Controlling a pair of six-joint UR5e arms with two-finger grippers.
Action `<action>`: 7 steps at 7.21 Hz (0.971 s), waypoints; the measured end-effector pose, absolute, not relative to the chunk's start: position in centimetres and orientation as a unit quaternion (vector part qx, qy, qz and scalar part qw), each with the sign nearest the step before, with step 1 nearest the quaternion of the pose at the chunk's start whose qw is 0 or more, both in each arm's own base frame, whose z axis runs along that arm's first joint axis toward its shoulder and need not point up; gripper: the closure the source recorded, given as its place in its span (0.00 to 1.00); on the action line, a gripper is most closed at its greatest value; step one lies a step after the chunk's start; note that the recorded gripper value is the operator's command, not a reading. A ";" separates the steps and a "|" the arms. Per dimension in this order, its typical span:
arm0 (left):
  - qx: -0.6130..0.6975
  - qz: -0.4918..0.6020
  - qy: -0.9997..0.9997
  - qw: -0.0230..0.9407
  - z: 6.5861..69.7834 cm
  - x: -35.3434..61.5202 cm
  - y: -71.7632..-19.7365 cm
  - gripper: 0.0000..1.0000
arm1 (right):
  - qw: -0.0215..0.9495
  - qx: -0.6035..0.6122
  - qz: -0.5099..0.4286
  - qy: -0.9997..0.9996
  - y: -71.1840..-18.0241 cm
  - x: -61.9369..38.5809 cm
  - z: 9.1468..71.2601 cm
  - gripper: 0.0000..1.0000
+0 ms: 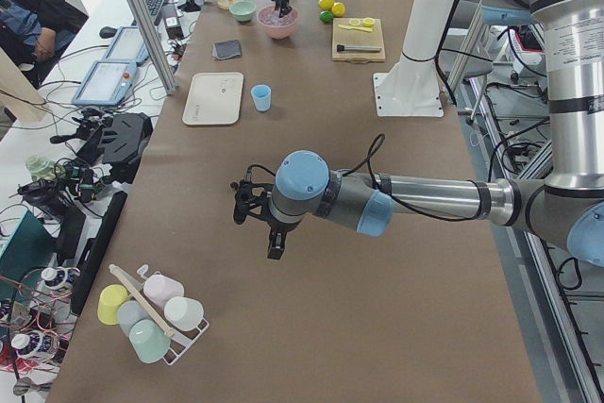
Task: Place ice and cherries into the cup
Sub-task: 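Lower the right gripper into the pink bowl and grasp a third ice cube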
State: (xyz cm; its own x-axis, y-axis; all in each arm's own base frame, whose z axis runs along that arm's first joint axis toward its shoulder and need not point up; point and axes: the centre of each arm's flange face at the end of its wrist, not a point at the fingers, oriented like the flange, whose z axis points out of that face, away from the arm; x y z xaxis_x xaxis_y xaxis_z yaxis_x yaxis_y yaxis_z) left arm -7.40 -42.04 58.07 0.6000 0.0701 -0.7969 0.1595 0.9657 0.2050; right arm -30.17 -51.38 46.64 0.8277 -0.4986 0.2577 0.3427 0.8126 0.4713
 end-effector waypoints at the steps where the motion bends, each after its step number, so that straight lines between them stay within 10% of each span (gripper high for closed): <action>1: 0.129 -0.026 0.446 0.885 58.1 -7.5 -42.0 0.02 | 0.934 0.204 -0.228 -0.184 -51.2 -30.6 46.7 0.52; 7: 0.133 -0.026 0.447 0.885 58.0 -7.5 -41.9 0.02 | 0.935 0.197 -0.235 -0.178 -51.1 -31.5 47.1 0.76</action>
